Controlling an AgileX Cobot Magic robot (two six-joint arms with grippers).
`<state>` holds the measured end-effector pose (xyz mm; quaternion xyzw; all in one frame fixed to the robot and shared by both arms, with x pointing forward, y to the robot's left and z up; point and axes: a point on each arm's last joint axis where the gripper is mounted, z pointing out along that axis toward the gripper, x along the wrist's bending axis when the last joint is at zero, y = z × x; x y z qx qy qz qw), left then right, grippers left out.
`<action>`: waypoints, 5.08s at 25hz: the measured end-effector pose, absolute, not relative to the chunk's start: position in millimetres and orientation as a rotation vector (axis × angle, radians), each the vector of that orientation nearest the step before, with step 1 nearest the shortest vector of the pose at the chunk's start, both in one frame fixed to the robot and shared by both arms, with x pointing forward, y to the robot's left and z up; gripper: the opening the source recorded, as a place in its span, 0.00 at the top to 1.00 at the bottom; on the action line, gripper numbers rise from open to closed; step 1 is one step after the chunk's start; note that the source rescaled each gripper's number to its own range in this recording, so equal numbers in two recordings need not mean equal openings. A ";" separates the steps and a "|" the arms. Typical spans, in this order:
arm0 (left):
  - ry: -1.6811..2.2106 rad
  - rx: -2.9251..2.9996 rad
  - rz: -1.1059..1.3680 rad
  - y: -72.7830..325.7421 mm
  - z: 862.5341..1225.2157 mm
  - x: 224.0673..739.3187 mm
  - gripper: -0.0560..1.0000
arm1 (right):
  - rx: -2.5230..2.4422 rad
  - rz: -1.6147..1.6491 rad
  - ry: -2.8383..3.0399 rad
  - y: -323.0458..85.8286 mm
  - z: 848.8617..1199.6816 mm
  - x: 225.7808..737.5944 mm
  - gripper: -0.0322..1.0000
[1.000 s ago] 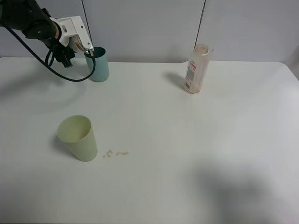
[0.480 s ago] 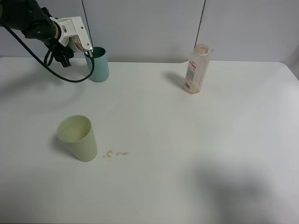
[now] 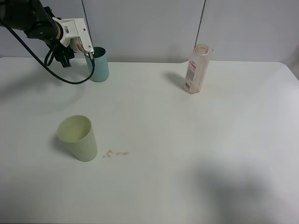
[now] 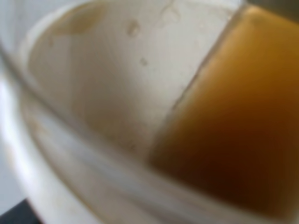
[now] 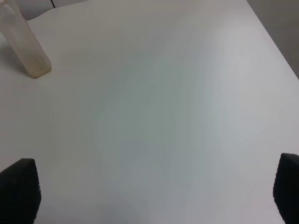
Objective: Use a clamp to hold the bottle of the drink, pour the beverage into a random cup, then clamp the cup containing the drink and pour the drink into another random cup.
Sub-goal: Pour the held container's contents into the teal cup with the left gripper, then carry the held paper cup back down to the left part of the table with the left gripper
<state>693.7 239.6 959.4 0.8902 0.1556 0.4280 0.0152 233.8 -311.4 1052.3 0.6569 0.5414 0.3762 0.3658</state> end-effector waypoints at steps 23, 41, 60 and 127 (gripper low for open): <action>0.380 2.794 1.435 237.1 973.6 700.7 0.94 | 1.689 0.967 1.392 -311.4 1052.3 233.8 0.00; 0.239 2.823 1.486 227.6 980.3 702.5 0.94 | 1.689 0.967 1.392 -311.4 1052.3 233.8 0.00; 0.065 2.878 1.541 225.9 982.1 703.1 0.94 | 1.689 0.967 1.392 -311.4 1052.3 233.8 0.00; 1.126 2.016 1.244 325.4 993.2 671.8 0.94 | 1.689 0.967 1.392 -311.4 1052.3 233.8 0.00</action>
